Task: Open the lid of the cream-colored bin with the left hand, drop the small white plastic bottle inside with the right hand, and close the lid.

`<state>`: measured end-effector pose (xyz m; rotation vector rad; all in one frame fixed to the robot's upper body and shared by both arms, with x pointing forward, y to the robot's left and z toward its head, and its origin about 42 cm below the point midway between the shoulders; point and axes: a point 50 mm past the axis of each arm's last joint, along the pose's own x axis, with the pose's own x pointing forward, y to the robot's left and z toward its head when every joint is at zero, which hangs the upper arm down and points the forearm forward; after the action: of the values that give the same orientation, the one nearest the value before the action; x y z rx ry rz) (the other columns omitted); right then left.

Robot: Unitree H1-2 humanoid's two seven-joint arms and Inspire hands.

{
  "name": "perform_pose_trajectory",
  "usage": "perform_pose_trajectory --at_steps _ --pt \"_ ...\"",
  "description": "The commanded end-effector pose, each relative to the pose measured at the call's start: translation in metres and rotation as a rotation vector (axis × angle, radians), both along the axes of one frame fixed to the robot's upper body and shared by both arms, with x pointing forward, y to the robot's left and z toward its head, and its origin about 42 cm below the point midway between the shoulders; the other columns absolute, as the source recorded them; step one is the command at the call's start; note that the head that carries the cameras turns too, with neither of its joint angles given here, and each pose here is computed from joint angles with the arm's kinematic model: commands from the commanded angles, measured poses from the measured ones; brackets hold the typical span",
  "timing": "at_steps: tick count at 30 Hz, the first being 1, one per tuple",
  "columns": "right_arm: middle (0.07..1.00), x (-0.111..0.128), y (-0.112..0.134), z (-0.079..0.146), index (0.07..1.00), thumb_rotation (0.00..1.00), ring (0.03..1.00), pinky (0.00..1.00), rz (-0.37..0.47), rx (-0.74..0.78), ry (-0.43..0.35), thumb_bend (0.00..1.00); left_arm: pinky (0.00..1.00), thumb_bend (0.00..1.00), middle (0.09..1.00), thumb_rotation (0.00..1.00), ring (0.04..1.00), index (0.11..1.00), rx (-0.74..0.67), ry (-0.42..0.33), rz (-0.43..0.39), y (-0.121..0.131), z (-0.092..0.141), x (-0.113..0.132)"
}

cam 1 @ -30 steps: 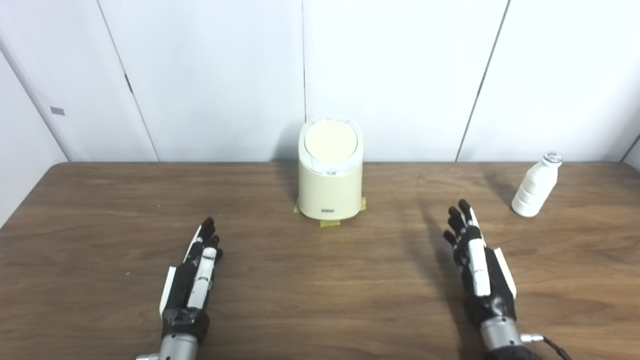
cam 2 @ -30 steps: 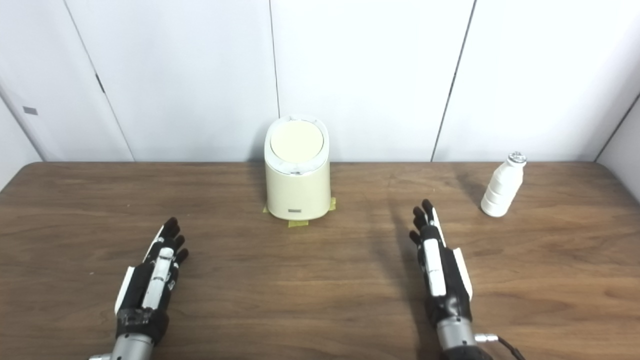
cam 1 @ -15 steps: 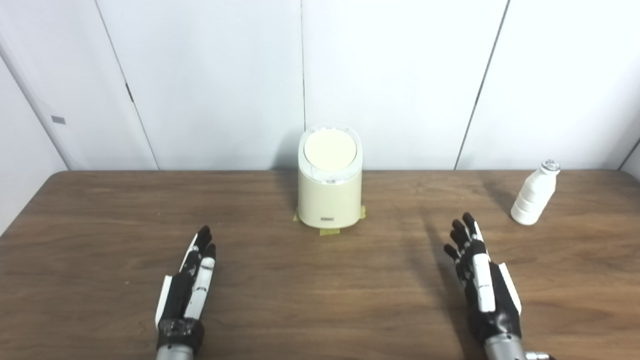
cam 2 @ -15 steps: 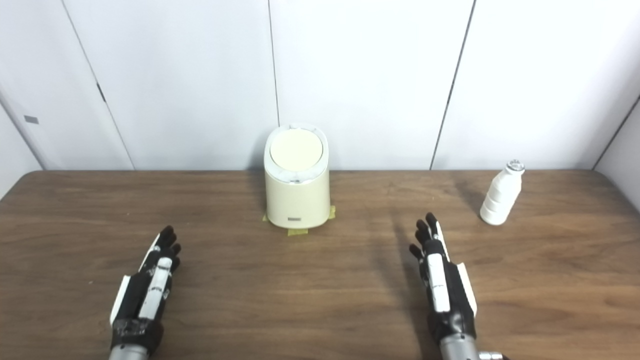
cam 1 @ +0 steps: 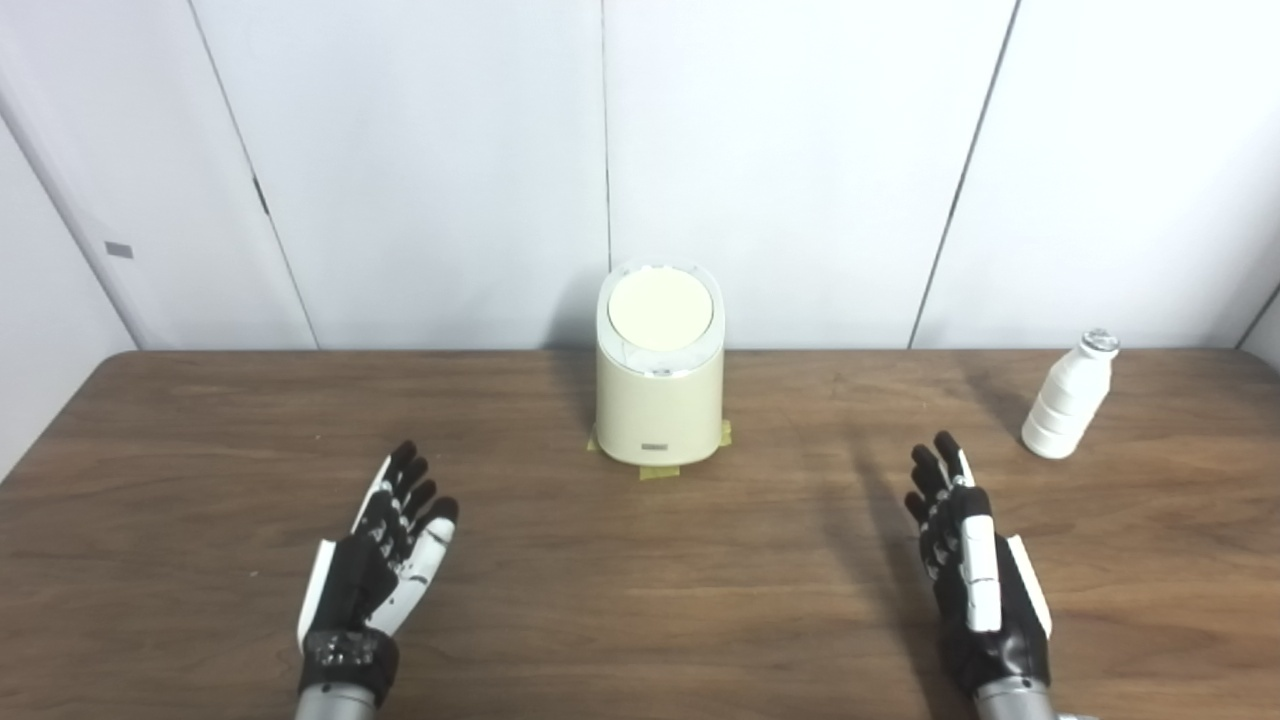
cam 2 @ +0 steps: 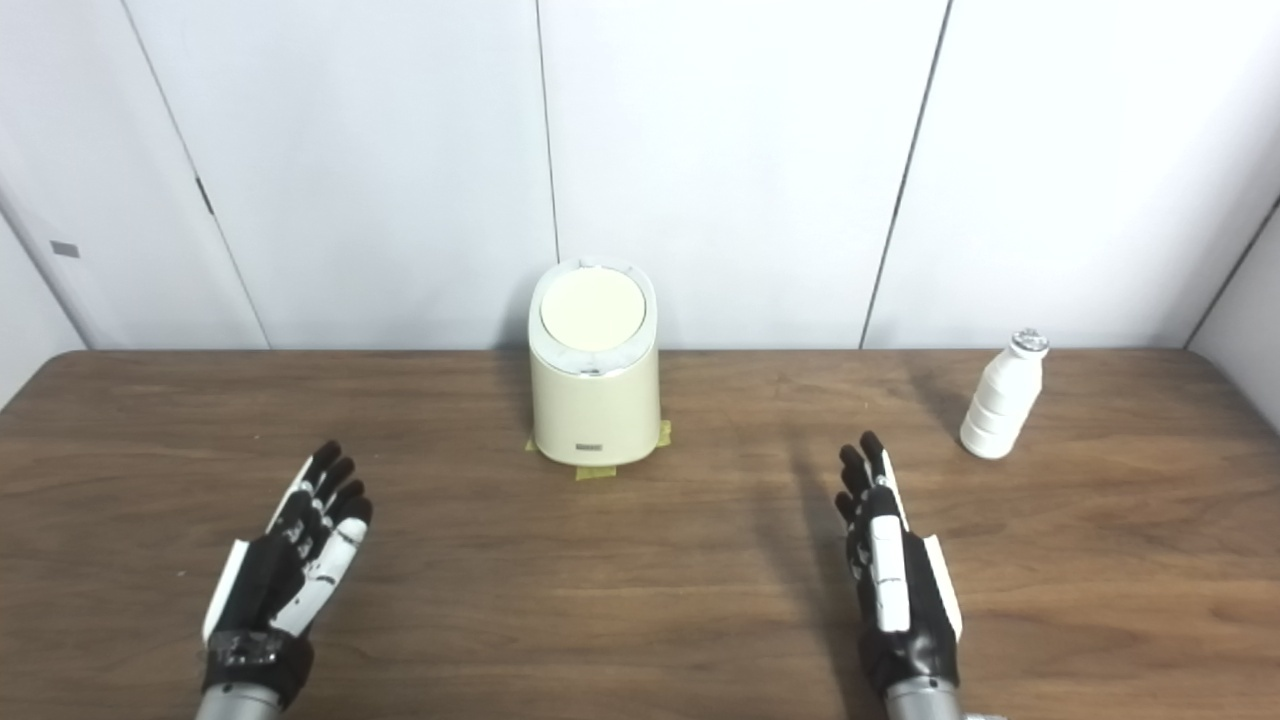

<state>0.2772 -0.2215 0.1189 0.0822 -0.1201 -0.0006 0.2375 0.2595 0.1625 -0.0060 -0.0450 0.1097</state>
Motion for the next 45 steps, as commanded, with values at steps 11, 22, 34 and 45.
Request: perform_pose_trajectory --at_steps 11,22,34,45 --pt "0.973 -0.009 0.002 -0.007 1.0 1.0 0.993 0.97 0.008 0.019 0.033 0.5 0.94 0.82 0.961 0.27 0.941 0.992 0.14 -0.063 0.007 0.007 0.058 0.021" --pt "0.975 -0.007 0.003 -0.006 1.0 0.92 0.983 0.95 0.023 0.024 0.056 0.48 0.88 0.89 0.927 0.36 0.899 0.974 0.314 -0.16 -0.024 -0.003 0.097 0.071" --pt "0.982 -0.001 0.0 -0.008 1.0 0.92 0.983 0.95 0.032 0.0 0.069 0.49 0.86 0.88 0.924 0.34 0.91 0.951 0.366 -0.202 -0.099 -0.011 0.129 0.116" --pt "0.978 0.002 0.003 -0.01 1.0 0.92 0.975 0.92 0.044 -0.017 0.074 0.52 0.89 0.9 0.944 0.38 0.922 0.963 0.488 -0.192 -0.14 -0.029 0.157 0.154"
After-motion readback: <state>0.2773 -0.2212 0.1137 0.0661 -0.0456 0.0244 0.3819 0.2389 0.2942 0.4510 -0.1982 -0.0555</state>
